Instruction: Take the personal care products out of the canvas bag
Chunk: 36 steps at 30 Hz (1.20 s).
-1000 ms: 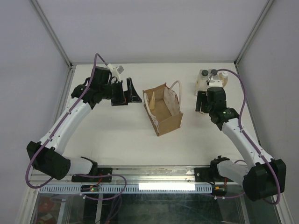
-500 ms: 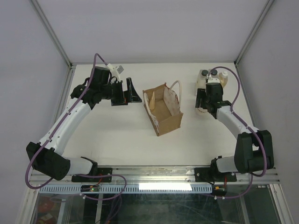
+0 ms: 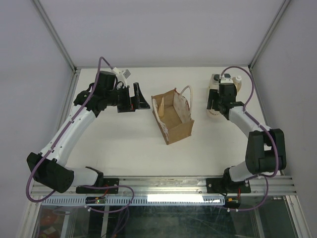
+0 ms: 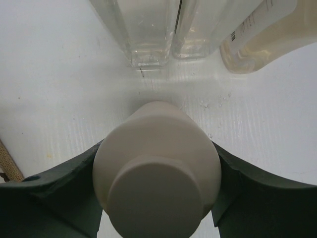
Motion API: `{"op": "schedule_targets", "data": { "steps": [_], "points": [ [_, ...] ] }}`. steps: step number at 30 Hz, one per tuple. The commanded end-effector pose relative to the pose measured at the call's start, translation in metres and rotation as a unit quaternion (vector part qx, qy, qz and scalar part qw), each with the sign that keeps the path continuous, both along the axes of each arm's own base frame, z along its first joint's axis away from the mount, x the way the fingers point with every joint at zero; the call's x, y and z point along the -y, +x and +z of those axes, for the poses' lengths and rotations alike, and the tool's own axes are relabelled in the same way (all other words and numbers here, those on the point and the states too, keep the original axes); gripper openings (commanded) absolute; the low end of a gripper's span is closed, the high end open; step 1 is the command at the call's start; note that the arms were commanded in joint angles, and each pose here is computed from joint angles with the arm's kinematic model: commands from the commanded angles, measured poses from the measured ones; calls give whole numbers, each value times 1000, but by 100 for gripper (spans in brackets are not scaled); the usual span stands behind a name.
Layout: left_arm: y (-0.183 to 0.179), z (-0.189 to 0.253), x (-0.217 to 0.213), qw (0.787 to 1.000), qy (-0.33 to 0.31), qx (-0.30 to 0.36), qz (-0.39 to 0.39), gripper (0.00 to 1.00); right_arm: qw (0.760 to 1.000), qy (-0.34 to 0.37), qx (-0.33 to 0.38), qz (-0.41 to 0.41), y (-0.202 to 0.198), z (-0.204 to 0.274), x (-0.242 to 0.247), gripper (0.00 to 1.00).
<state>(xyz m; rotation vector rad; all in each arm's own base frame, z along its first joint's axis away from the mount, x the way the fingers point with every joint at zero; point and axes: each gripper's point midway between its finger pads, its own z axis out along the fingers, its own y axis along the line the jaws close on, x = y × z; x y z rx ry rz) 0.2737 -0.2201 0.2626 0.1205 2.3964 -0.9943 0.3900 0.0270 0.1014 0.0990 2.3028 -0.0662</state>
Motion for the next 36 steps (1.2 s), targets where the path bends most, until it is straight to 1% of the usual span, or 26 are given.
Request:
{"op": "schedule_targets", "data": {
  "steps": [1,4,6,8,11,14,19,22,25,30,33,36],
  "points": [
    [-2,16,1,999,-12,32,-3,99,995,21,93,5,35,56,-6,65],
    [-1,13,2,1000,-11,29,-4,99,994,25,102,3,33,67,-6,78],
    [-1,11,2,1000,-11,26,-5,99,993,27,115,0,31,80,-5,90],
    [-1,10,3,1000,-11,24,-6,99,992,29,125,4,27,92,-6,99],
    [0,8,3,1000,-9,21,-8,99,991,34,129,2,15,102,-5,99],
    [2,5,4,1000,-9,20,-9,99,991,52,122,-6,-7,98,-6,99],
    [3,2,4,1000,-8,18,-8,99,983,115,141,-7,-48,94,-16,99],
    [4,2,5,1000,-7,17,-9,99,976,143,164,2,-60,110,-23,99],
    [4,0,6,1000,-8,14,-12,99,967,159,198,29,-57,145,-32,98],
    [6,0,7,1000,-8,13,-14,99,948,194,237,83,-37,214,-58,94],
    [7,0,7,1000,-8,12,-12,99,937,219,244,119,-25,247,-89,91],
    [6,0,6,1000,-8,13,-8,99,928,226,249,162,-21,271,-132,91]
  ]
}}
